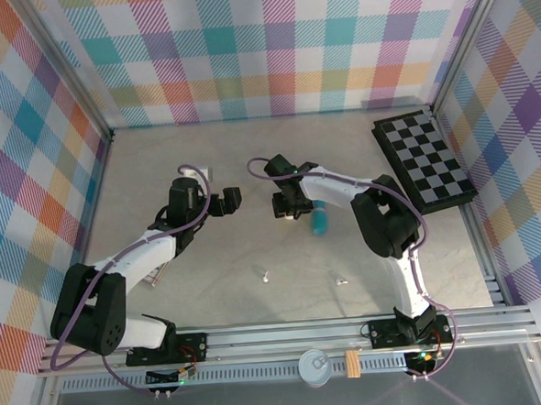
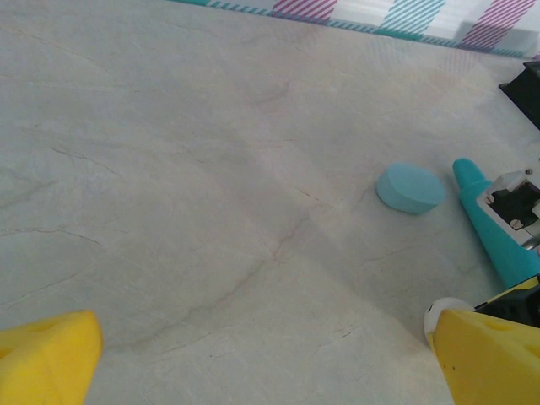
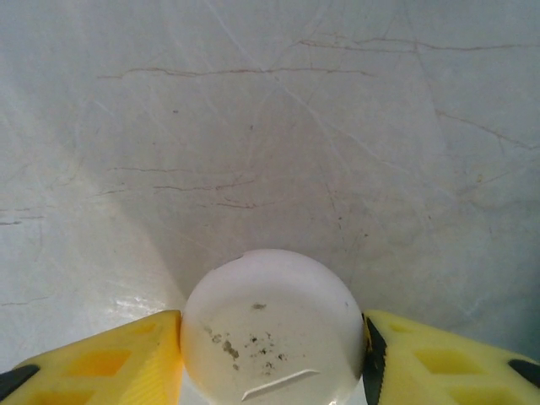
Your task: Insert the wireless bluetooth earbuds into the charging case
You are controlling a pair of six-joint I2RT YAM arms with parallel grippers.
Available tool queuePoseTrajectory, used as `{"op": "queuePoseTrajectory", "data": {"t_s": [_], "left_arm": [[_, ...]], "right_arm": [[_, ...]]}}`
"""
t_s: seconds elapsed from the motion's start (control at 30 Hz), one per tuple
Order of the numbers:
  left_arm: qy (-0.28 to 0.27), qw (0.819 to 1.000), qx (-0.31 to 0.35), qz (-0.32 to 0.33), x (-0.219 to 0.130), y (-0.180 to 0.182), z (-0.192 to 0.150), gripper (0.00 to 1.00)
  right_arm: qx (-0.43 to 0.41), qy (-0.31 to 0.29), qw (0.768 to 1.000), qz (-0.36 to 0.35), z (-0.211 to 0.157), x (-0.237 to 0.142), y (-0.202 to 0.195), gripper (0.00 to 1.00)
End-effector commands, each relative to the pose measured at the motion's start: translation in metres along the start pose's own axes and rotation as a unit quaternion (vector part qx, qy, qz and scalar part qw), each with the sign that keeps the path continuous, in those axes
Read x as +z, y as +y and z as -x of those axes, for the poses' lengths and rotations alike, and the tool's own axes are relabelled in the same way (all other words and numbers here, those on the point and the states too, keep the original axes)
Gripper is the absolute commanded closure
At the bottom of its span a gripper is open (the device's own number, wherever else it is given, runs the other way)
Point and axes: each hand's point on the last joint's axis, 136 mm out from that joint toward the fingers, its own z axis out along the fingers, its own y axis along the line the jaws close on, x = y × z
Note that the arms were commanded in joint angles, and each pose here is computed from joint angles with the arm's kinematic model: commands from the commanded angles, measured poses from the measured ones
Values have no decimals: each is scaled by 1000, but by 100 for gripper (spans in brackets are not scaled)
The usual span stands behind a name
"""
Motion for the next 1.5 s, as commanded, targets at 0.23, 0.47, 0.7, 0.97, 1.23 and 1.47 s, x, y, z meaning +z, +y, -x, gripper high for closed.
{"op": "queuePoseTrajectory", "data": {"t_s": [0.23, 0.47, 0.7, 0.97, 1.23, 1.47], "left_arm": [[18, 999, -29, -7, -13, -2, 7, 0], [77, 992, -95, -18, -48, -4, 19, 2], [231, 960, -140, -72, -78, -36, -5, 11], [320, 908, -192, -191, -88, -88, -21, 26], [346, 880, -193, -262, -87, -130, -36, 33], [366, 871, -191, -266, -79, -138, -51, 41]], "right_arm": [[-130, -43, 989, 57, 5, -24, 16, 50], [-334, -138, 920, 151, -6, -75, 42, 51], [-472, -193, 845, 159, -26, -109, 61, 50], [-532, -237, 790, 192, -47, -149, 93, 53], [-528, -251, 777, 233, -55, -169, 103, 53], [-512, -265, 773, 264, -57, -181, 111, 53]]}}
